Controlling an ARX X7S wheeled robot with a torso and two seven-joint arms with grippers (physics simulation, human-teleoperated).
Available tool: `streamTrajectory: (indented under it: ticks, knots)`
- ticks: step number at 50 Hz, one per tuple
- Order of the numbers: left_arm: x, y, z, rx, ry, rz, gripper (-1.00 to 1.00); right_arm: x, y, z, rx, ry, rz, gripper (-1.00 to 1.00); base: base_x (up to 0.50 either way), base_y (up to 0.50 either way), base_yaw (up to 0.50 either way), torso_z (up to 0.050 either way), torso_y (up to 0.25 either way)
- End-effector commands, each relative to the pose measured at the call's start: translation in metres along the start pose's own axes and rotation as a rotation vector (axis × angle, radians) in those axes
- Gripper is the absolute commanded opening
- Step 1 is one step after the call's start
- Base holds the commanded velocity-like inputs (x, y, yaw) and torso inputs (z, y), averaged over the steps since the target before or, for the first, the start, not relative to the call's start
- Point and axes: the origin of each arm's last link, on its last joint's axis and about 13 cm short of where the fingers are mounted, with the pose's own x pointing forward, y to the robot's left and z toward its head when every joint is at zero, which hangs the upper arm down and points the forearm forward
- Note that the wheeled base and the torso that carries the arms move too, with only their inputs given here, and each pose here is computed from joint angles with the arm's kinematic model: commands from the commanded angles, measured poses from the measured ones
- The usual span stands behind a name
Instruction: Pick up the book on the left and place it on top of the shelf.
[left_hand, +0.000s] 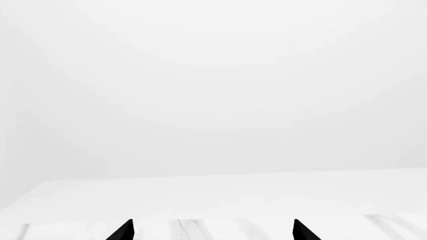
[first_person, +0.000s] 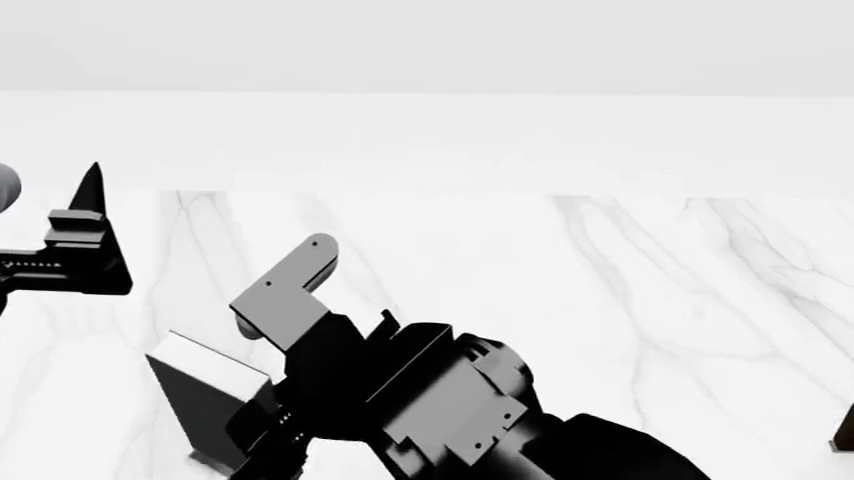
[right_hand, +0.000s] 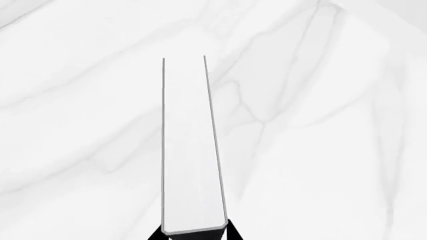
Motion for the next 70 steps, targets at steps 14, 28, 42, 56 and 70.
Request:
streamTrajectory:
  ticks: [14, 28, 42, 56, 70]
  knots:
    - [-0.002, 0.001, 0.002, -0.001, -0.008, 0.003, 1.0, -0.076, -0.024, 0.051, -0.488, -0.236, -0.591, -1.0, 0.0, 0.0, 0.0, 0.0, 0.001]
    - [-0.001, 0.002, 0.004, 0.004, -0.011, 0.004, 1.0, -0.087, -0.043, 0.047, -0.88, -0.141, -1.048, -1.0, 0.0, 0.0, 0.0, 0.0, 0.001]
    - [0.0, 0.001, 0.004, 0.002, -0.011, 0.0, 1.0, -0.105, -0.103, 0.054, -1.078, 0.11, -1.45, -1.0, 0.0, 0.0, 0.0, 0.0, 0.001]
    - [-0.001, 0.0, 0.002, -0.002, -0.009, -0.004, 1.0, -0.156, -0.136, 0.031, -0.946, 0.525, -1.647, -1.0, 0.0, 0.0, 0.0, 0.0, 0.002]
    - [-0.002, 0.002, 0.002, -0.005, -0.01, 0.001, 1.0, -0.2, -0.144, 0.01, -0.721, 0.839, -1.745, -1.0, 0.0, 0.0, 0.0, 0.0, 0.002]
